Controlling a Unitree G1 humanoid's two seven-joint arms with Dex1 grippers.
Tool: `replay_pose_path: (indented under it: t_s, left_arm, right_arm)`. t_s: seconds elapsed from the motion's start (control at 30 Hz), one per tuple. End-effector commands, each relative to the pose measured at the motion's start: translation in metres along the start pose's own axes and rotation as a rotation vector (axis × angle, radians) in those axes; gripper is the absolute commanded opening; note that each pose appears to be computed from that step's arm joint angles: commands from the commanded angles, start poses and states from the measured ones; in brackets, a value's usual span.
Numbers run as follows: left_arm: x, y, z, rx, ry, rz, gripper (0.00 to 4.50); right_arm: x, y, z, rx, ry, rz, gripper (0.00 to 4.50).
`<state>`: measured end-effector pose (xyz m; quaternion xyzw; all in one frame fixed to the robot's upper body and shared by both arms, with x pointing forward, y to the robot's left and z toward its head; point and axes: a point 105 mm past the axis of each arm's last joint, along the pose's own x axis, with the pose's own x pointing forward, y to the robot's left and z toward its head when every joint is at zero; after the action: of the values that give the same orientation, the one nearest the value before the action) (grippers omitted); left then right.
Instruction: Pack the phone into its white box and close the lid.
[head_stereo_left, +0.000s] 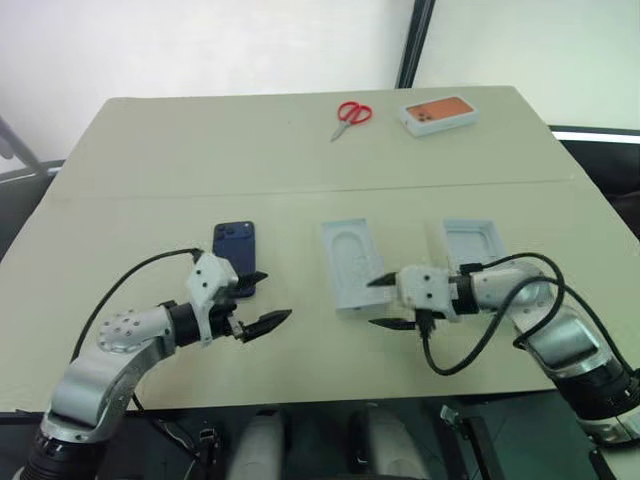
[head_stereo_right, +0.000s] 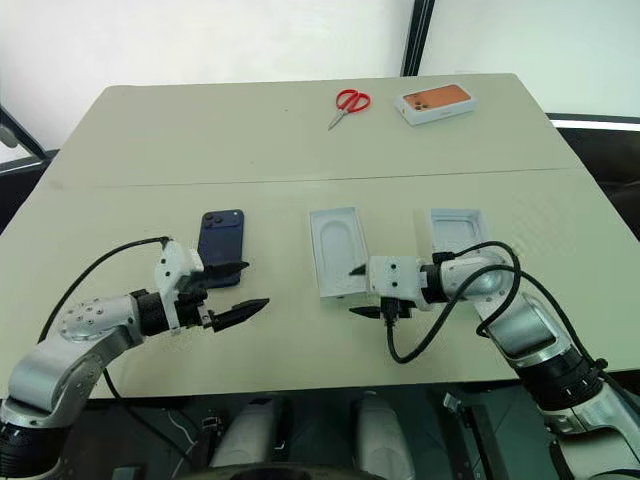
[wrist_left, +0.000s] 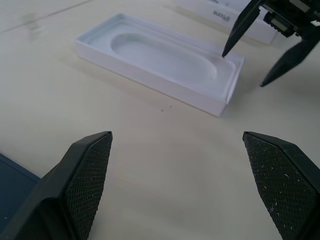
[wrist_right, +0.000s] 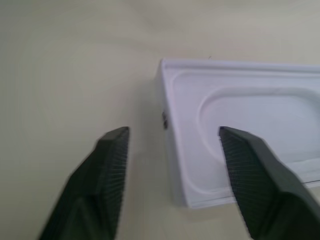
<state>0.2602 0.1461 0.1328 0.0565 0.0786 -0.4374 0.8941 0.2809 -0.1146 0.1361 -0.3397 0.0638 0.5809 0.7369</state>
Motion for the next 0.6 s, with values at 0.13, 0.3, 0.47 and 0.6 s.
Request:
replay_pose_path:
  t_s: [0.13,0.3,0.47,0.6]
  left_arm:
    - [-0.028,0.051,0.015,-0.17,-0.107,0.297,4.41]
    - [-0.048,0.088,0.0,-0.369,-0.121,0.538,4.5]
    - [-0.058,0.105,-0.018,-0.51,-0.053,0.689,4.5]
    - [-0.055,0.104,-0.03,-0.639,0.013,0.681,4.5]
  right_arm:
    - [0.009,-0.032,0.057,0.024,-0.172,-0.152,2.99]
    - [0.056,-0.039,0.059,0.072,-0.113,-0.165,1.69]
    - [0.105,-0.044,0.065,0.074,-0.072,-0.178,0.03]
    - [0.13,-0.044,0.063,-0.022,-0.01,-0.21,0.03]
